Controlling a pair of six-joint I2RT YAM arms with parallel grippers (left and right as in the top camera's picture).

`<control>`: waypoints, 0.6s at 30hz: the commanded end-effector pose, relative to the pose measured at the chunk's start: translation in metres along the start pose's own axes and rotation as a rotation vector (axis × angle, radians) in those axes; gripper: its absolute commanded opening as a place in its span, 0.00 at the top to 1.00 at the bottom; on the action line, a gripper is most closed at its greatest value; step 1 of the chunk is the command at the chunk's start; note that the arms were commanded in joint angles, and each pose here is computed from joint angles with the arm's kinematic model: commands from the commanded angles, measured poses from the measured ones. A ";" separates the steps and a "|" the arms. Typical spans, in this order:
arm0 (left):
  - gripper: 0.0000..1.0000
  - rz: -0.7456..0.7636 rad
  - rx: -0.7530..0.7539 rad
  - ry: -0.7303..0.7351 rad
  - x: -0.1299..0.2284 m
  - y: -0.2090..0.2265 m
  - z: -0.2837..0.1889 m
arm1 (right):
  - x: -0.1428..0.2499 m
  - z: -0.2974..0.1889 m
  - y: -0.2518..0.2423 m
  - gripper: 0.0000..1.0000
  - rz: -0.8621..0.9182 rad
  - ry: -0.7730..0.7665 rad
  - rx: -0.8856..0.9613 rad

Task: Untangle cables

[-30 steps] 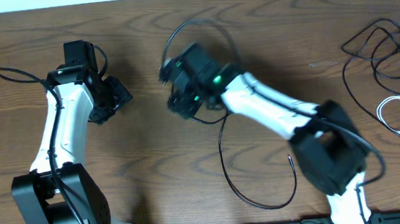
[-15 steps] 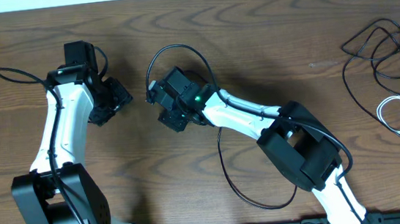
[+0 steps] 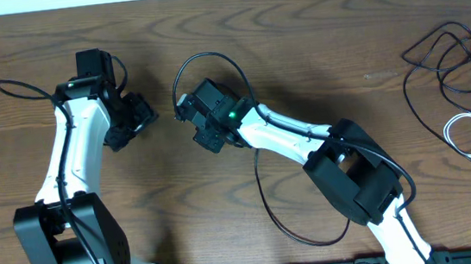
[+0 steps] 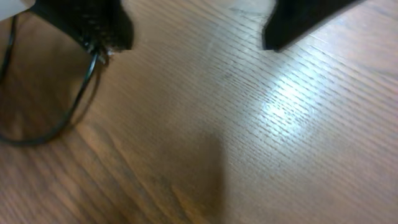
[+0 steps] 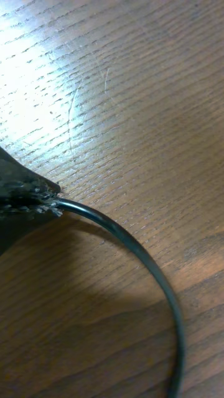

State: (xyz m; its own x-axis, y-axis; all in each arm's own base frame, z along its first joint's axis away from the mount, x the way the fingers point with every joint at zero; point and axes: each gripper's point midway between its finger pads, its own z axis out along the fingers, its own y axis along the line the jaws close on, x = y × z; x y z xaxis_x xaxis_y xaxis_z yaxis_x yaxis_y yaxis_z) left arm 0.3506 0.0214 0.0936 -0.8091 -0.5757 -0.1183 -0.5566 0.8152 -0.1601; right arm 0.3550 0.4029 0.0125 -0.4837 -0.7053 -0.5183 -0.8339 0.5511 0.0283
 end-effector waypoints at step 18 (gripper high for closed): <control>0.00 0.000 0.014 -0.016 -0.003 -0.002 -0.009 | -0.227 -0.313 -0.133 0.99 0.040 -0.975 0.325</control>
State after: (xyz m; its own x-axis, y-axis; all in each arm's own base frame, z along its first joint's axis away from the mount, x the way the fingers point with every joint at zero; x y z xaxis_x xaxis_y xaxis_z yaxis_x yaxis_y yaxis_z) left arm 0.3493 0.0213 0.0934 -0.8097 -0.5757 -0.1139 -0.5575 0.8151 -0.1573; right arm 0.4782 0.3671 0.3776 0.0317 -0.1380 -0.9899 -0.6715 0.7306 -0.1234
